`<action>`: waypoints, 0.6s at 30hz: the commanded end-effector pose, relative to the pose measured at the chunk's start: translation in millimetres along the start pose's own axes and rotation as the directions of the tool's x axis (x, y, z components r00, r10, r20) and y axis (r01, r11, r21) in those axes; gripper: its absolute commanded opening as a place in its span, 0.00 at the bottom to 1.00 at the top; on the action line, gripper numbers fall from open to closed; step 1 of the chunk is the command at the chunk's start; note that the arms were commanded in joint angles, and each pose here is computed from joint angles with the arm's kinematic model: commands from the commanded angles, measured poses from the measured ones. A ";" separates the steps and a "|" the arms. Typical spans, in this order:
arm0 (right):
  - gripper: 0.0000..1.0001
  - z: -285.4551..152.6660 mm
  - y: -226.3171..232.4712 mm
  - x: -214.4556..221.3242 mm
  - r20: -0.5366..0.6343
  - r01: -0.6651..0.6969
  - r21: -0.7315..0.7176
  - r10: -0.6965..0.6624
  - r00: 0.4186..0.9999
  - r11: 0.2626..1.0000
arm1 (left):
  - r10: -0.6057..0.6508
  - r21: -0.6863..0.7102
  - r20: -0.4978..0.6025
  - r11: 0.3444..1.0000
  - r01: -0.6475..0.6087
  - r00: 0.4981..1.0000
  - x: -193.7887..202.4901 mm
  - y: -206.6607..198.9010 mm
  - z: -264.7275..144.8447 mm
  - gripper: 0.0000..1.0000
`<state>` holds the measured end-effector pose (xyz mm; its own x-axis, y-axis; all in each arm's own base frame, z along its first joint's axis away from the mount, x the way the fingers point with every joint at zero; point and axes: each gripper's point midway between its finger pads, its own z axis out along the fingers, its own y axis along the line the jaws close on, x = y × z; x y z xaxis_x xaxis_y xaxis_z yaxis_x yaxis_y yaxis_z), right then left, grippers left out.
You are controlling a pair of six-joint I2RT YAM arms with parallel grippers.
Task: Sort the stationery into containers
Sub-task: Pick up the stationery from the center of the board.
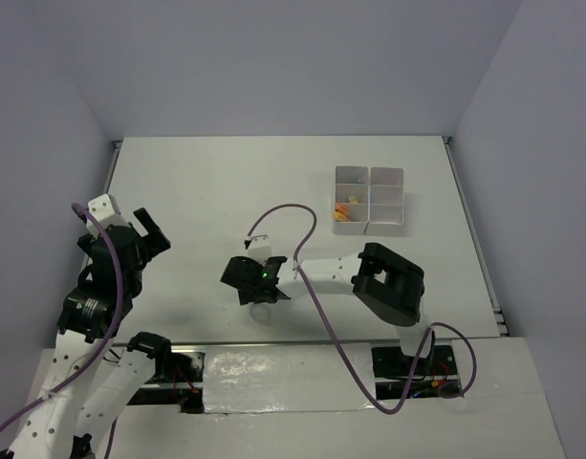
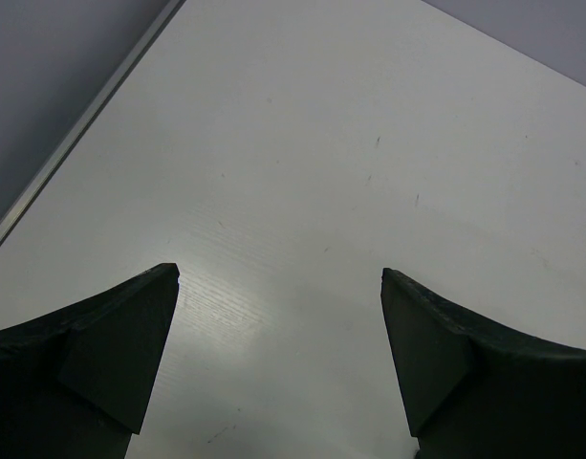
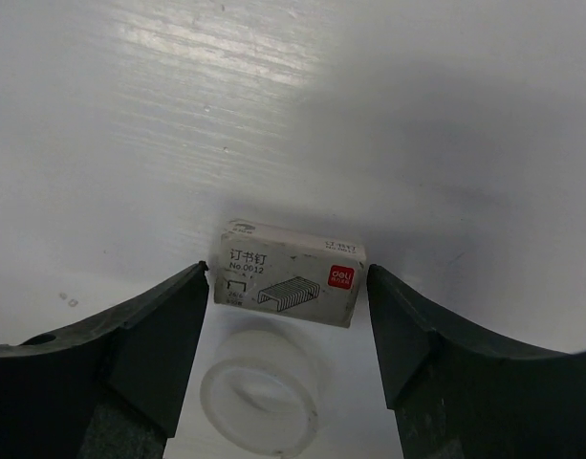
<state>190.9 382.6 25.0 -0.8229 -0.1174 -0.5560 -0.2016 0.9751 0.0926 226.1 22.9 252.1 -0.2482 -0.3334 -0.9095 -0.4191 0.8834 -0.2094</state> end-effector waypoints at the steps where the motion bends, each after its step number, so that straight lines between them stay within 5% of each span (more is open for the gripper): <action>1: 0.75 5.8 12.8 4.2 -0.005 0.004 -0.018 -0.004 1.000 1.000 | -0.002 0.018 0.041 1.000 0.002 0.999 -11.4 -2.9 -2.5 0.99; 4: 0.69 8.6 9.8 7.3 -0.009 0.009 -0.008 -0.009 1.000 1.000 | 0.000 0.019 0.040 1.000 -0.001 0.999 -11.0 -3.2 -2.3 0.99; 9: 0.33 0.5 7.4 -4.1 0.036 0.016 -0.015 -0.015 0.999 1.000 | 0.001 0.021 0.040 1.000 -0.002 0.999 -10.9 -3.4 -2.4 0.99; 14: 0.29 -30.1 14.7 -62.8 0.212 0.054 -0.074 -0.037 0.977 0.996 | -0.002 0.026 0.044 1.000 0.001 0.999 -12.0 -3.8 -3.5 0.99; 18: 0.29 -51.9 -36.0 -140.5 0.363 0.072 0.032 -0.079 0.928 0.997 | -0.001 0.031 0.044 1.000 -0.001 0.999 -11.7 -4.8 -3.0 0.99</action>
<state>222.8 379.4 59.8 -0.7224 -0.1995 -0.6620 -0.3008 0.9528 0.0411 224.9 23.2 253.8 -0.2409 -0.3343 -0.9112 -0.4171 0.8834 -0.2138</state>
